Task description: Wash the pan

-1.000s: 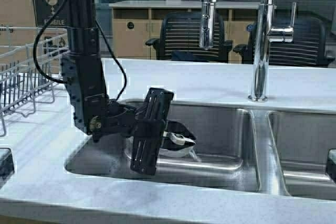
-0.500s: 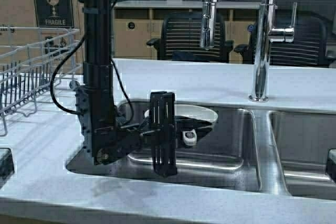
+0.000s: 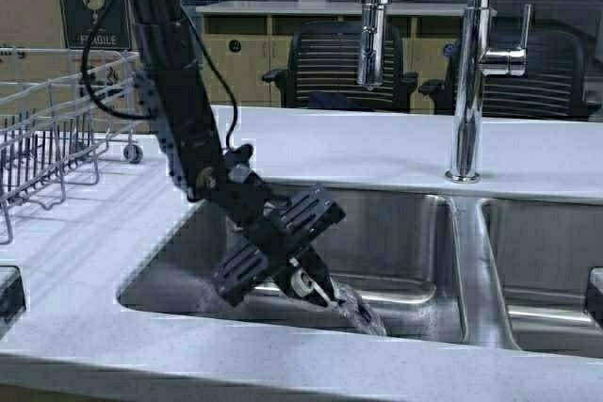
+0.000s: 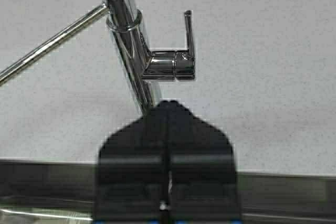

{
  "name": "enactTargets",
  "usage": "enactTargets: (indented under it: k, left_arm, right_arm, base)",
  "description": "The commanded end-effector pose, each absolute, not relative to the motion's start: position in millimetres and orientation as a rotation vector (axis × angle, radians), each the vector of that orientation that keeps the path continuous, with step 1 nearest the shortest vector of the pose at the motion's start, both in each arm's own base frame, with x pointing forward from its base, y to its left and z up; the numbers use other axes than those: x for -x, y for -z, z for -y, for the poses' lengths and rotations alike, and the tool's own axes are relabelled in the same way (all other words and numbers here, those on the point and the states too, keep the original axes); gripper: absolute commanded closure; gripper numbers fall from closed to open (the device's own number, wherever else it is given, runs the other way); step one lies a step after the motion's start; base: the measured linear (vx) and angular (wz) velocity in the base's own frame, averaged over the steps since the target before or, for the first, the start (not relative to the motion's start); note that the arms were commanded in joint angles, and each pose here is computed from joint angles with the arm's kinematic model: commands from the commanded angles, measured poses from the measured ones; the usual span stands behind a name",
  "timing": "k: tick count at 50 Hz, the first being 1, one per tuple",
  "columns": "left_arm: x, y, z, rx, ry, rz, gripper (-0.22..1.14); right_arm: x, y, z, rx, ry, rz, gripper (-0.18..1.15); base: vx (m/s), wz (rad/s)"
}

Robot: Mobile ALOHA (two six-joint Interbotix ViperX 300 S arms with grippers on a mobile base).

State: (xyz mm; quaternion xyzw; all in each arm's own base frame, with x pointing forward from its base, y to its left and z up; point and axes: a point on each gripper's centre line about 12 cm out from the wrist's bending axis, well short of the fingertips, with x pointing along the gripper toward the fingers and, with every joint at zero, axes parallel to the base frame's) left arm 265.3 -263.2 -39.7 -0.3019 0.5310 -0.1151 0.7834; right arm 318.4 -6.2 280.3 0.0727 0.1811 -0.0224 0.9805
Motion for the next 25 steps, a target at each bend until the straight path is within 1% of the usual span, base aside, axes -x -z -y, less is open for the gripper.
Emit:
enactTargets:
  k: [1, 7, 11, 17, 25]
  left_arm:
    - [-300, -20, 278, 0.324, 0.295, -1.119, 0.89]
    - [-315, -43, 275, -0.053, 0.278, -1.198, 0.89]
    - [-321, -55, 273, -0.212, 0.280, -1.226, 0.89]
    - [-323, -77, 264, -0.317, 0.249, -1.213, 0.89]
    - [-324, -108, 252, -0.398, 0.220, -1.165, 0.89]
  right_arm:
    - [-318, -290, 5, -0.150, 0.041, -0.320, 0.92]
    - [-318, -291, 5, -0.153, 0.041, -0.317, 0.92]
    - [-317, -292, 5, -0.153, 0.041, -0.308, 0.92]
    - [-316, -295, 5, -0.153, 0.040, -0.300, 0.92]
    - [-315, -298, 5, -0.153, 0.038, -0.288, 0.92]
  base:
    - [0.00, 0.00]
    - [0.00, 0.00]
    - [0.00, 0.00]
    - [0.00, 0.00]
    - [0.00, 0.00]
